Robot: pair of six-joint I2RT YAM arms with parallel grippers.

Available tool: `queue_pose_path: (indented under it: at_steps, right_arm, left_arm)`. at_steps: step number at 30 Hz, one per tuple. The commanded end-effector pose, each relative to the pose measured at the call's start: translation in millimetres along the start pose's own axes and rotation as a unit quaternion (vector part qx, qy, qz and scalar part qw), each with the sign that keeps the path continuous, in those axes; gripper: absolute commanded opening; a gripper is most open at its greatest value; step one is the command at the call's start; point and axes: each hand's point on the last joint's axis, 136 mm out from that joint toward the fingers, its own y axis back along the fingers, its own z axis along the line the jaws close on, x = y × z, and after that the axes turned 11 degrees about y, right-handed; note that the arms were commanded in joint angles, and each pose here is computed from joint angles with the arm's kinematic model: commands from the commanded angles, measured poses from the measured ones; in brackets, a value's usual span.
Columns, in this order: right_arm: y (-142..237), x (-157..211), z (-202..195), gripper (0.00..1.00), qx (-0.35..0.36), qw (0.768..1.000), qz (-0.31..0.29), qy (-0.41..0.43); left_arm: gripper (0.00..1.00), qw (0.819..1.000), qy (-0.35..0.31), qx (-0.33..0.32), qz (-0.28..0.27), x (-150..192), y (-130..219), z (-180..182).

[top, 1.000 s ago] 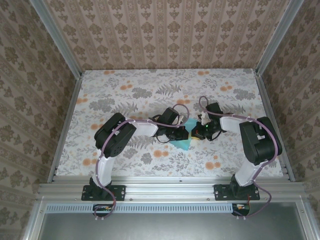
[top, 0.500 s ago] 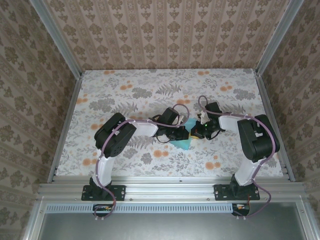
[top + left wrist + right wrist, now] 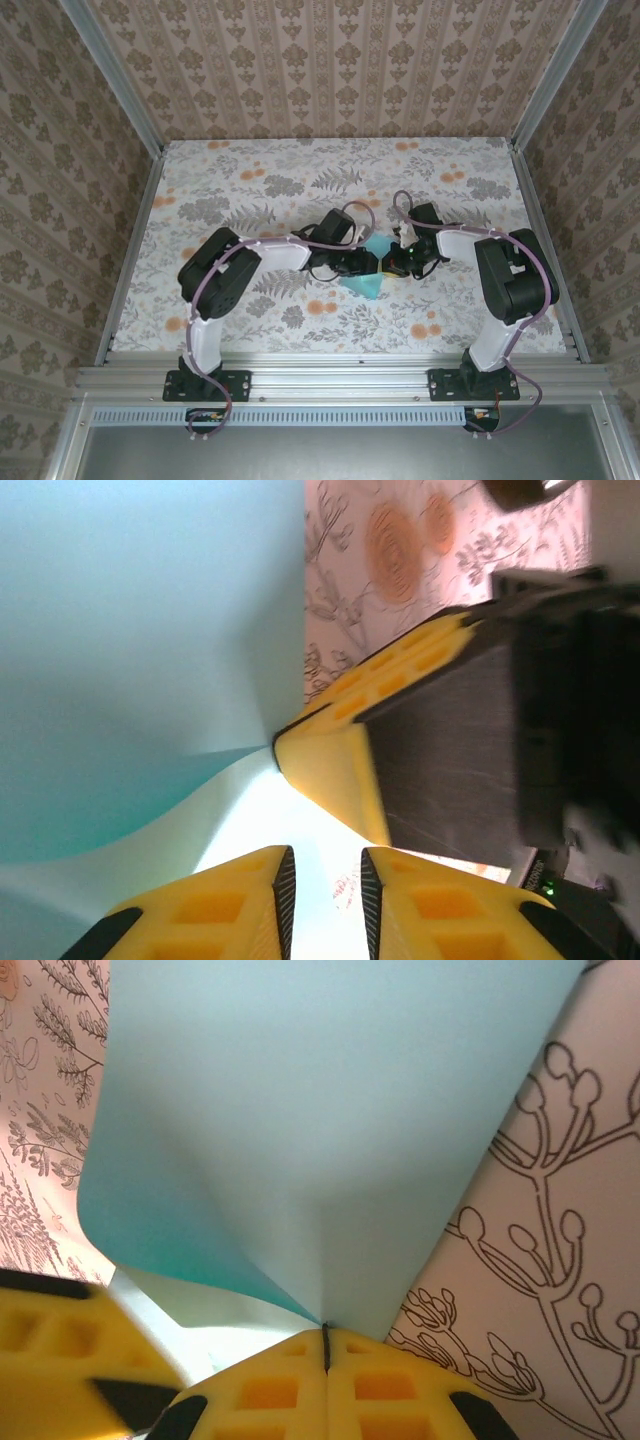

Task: Fold a paper plane with a square sheet of paper (pick it up from the middle)
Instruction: Fold the triangle a second time at the center of the table.

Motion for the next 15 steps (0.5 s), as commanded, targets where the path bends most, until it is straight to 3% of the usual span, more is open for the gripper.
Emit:
queue_pose_path:
  at_steps: [1,15]
  right_arm:
    - [-8,27,-33,0.01,0.071,0.996,0.045,-0.021]
    - [-9,28,-35,0.01,0.073,0.996,0.049,-0.021]
  left_arm:
    - [0.29,0.999,-0.025,-0.012,-0.019,-15,22,-3]
    - [0.29,0.999,-0.027,-0.022,0.005,-23,9,22]
